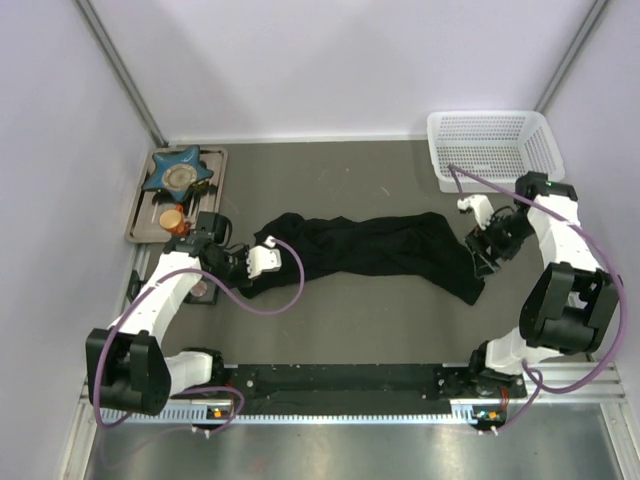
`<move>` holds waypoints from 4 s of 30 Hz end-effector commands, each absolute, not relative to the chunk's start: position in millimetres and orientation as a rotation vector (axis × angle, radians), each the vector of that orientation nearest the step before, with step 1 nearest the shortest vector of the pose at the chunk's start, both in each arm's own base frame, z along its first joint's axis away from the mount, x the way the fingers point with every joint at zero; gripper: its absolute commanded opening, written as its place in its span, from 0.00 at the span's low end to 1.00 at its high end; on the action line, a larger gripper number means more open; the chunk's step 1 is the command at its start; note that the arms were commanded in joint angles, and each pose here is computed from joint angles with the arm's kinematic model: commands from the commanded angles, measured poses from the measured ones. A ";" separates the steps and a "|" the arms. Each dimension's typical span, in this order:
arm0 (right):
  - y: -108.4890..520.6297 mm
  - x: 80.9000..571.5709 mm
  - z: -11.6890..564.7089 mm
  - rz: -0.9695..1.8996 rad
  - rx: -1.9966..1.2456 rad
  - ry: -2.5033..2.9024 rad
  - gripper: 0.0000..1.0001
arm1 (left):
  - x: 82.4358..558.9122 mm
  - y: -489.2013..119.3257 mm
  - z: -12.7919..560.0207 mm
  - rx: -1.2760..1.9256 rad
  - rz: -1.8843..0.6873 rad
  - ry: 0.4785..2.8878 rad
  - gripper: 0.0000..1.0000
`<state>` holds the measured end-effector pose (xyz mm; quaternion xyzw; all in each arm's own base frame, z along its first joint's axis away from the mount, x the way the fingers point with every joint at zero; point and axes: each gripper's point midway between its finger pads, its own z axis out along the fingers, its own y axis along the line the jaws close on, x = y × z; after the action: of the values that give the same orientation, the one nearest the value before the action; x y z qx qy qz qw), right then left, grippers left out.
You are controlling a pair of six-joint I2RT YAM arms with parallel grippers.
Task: Pin the brooch onto the clothing
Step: Flatten out the clothes at the center of the board.
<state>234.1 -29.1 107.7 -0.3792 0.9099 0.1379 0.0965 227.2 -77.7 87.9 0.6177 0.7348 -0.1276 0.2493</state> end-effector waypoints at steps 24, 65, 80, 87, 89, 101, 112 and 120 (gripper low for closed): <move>-8.9 231.9 15.3 0.161 -1.250 2.668 0.48 | 233.9 -83.8 86.3 1.608 -0.378 2.026 0.00; -62.7 220.0 166.4 -0.136 -1.024 2.458 0.00 | 159.2 -114.3 121.7 1.597 -0.526 1.980 0.68; -55.2 219.1 160.1 -0.049 -0.945 2.503 0.00 | 259.5 -142.4 88.1 1.737 -0.464 1.808 0.65; -54.5 223.2 160.0 -0.019 -0.923 2.523 0.00 | 288.1 -134.0 56.0 1.885 -0.383 1.789 0.80; -54.5 223.5 158.7 -0.014 -0.924 2.528 0.00 | 294.7 -134.1 53.8 1.899 -0.375 1.784 0.80; -53.4 225.7 155.3 0.018 -0.905 2.550 0.00 | 310.1 -135.7 29.6 1.936 -0.393 1.812 0.67; -52.6 232.2 172.6 0.000 -0.878 2.511 0.00 | 291.2 -137.0 82.3 1.851 -0.479 1.825 0.14; -49.2 244.1 201.0 -0.020 -0.843 2.429 0.00 | 294.0 -118.4 160.4 1.559 -0.387 1.851 0.00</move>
<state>231.3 -51.3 168.4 -0.3251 0.9175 0.0014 0.2291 291.8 -118.0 109.1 0.6481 0.6935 -0.1444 0.2796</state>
